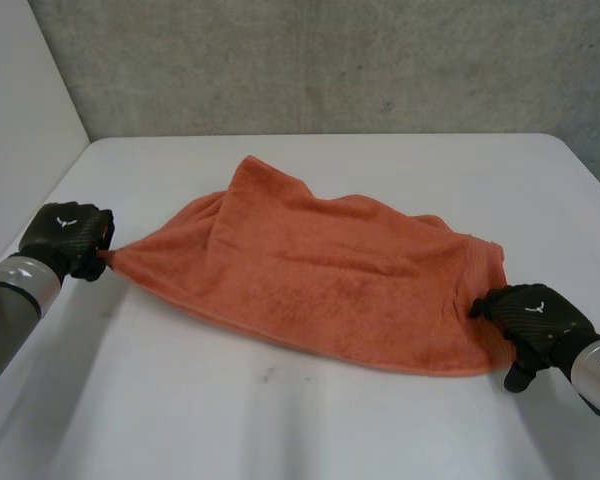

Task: Fold the laundry

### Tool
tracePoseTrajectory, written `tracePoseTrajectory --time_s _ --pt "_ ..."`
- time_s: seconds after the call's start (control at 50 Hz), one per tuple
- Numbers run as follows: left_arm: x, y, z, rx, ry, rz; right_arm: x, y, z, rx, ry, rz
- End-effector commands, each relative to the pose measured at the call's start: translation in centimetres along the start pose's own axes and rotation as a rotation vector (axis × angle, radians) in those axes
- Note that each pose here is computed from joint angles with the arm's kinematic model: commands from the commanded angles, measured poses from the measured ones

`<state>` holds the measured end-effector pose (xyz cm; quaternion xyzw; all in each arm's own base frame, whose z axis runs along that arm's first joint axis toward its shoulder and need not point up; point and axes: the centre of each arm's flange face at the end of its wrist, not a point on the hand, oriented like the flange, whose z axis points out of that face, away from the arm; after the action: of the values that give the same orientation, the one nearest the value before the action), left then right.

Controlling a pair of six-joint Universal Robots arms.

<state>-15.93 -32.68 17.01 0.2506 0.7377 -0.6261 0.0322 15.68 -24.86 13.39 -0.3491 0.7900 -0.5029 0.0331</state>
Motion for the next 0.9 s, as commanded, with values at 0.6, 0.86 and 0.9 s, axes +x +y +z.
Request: tracePoseTrajectory --time_s 0.6,0.86,0.9 --pt "-0.2 -2.0 -2.4 0.007 -0.003 0.012 3.9 -5.0 -1.1 0.160 0.206 -0.113" --pt "-4.8 -13.5 -10.2 0.314 -0.198 0.096 10.0 -16.3 -11.6 0.280 0.476 -0.167" --pt "-5.0 -14.3 -10.6 0.334 -0.204 0.103 10.3 -17.0 -12.0 0.293 0.490 -0.171"
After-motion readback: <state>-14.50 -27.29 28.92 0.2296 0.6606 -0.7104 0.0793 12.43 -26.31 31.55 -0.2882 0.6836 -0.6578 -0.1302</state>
